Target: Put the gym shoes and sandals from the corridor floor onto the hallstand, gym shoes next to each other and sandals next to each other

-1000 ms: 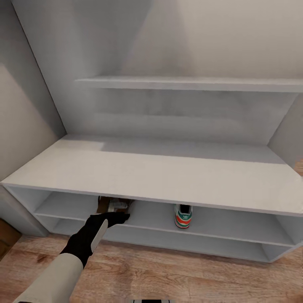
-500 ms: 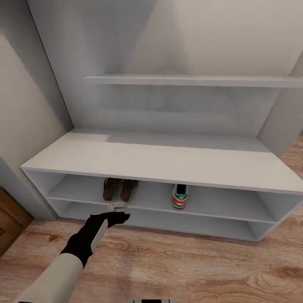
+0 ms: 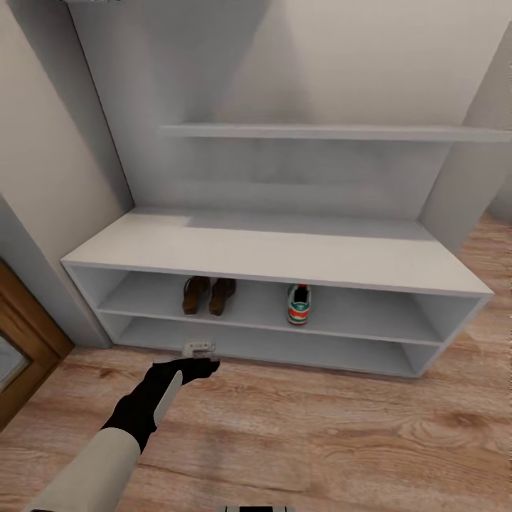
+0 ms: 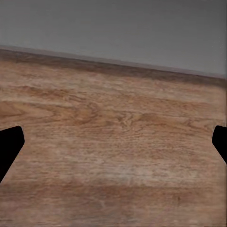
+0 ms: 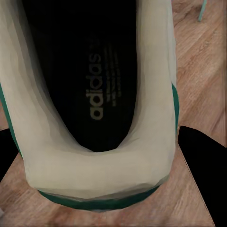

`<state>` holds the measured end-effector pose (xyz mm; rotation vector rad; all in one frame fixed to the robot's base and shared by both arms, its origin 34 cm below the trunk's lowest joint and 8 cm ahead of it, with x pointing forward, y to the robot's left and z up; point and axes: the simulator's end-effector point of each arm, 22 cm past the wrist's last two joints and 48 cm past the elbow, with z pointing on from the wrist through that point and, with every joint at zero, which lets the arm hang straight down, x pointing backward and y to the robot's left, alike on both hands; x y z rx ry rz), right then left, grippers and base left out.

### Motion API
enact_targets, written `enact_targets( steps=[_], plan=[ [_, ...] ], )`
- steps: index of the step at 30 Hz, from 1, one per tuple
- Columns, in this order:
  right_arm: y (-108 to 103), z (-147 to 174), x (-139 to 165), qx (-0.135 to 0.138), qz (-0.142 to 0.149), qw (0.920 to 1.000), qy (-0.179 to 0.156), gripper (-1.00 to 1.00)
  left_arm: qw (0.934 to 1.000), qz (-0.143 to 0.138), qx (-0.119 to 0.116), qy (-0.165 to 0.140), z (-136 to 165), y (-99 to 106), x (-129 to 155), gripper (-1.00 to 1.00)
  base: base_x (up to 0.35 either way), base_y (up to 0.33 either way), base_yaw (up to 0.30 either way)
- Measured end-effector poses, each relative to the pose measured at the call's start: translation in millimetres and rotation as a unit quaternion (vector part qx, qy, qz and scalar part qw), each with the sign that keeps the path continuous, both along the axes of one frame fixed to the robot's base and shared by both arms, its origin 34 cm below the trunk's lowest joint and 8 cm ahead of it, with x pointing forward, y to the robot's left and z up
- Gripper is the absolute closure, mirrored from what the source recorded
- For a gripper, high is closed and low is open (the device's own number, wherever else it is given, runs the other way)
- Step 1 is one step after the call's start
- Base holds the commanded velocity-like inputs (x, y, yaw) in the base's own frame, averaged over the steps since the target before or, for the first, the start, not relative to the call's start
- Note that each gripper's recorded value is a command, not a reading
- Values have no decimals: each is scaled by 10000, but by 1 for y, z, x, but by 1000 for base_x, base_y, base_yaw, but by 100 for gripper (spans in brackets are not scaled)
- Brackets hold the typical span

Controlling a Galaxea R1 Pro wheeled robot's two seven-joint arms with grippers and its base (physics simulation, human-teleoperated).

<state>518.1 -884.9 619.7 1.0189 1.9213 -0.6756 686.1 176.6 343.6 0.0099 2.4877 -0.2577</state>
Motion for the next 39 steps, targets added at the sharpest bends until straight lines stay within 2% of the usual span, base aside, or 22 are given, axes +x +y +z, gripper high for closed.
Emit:
enact_targets(
  steps=[10,21,27,31,39],
  plan=[
    [0,0,0,-1,1,10000,1,100,10000,-1,-4,-3,0,-1,0,-100,-301,0,0],
    [0,-1,0,5,-8,10000,1,100,10000,8,-15,-41,0,0,0,-100,-18,0,0],
    [8,-11,8,57,65,10000,-29,100,9996,68,-13,-260,0,3,4,-100,0,0,0],
    [10,-8,17,-111,140,9997,-154,100,9994,94,-6,-342,-2,4,5,-100,0,0,0],
    [9,-4,18,-172,151,9996,-182,100,9993,75,-12,-356,-2,1,5,-100,-62,0,0]
  ],
)
